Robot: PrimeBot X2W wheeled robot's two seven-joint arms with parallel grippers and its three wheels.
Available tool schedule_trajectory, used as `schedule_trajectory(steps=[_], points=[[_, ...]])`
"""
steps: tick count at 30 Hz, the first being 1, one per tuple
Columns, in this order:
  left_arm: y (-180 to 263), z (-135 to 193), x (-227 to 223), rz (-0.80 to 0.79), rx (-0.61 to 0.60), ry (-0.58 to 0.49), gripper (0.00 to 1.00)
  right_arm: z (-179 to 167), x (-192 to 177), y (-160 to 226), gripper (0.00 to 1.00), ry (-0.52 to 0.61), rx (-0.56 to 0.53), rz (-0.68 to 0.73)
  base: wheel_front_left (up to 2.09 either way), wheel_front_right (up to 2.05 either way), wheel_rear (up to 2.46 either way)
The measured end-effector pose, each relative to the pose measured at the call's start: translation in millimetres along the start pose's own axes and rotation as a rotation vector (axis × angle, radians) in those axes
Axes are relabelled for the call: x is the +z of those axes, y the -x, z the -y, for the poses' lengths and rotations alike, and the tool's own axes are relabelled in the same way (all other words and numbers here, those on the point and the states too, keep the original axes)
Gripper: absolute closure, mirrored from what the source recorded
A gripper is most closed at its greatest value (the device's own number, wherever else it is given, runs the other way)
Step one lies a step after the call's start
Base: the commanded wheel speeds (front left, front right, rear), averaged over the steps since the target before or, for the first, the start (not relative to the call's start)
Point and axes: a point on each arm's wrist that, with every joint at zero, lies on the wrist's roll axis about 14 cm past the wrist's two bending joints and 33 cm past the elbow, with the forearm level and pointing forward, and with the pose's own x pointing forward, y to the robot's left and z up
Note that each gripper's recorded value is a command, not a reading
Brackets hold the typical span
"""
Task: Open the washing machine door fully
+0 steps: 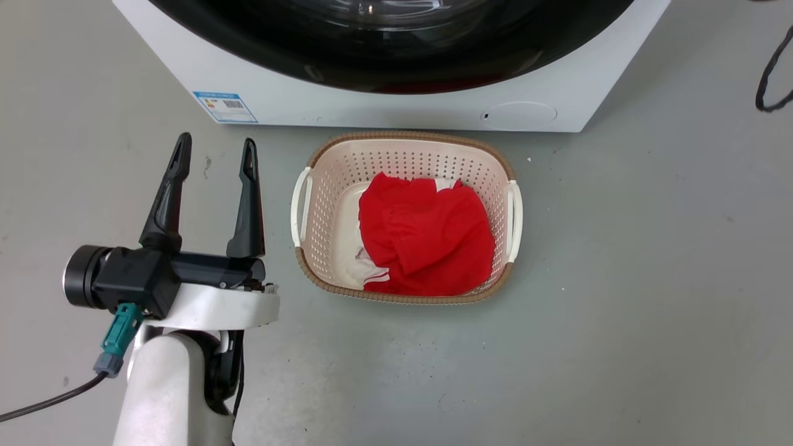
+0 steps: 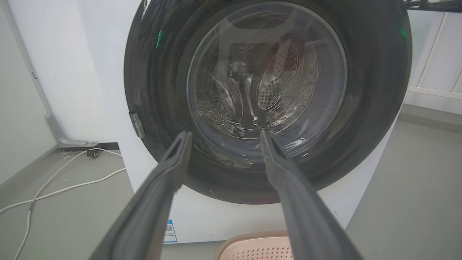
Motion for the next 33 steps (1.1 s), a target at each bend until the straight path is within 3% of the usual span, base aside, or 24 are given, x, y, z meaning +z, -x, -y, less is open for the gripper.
schedule_trajectory(steps=[16,33], points=[[1.5,-7.6,-10.1,-0.025,0.020,0.003,0.00,8.0,-19.1,-14.3,1.00,0.104,-0.042,-0.131,0.00,0.00,0.00],[3.4,-1.7,5.5,0.006,0.012,0.012,0.00,-17.4,-43.1,-0.1,1.00,0.072,-0.004,-0.204,0.00,0.00,0.00]])
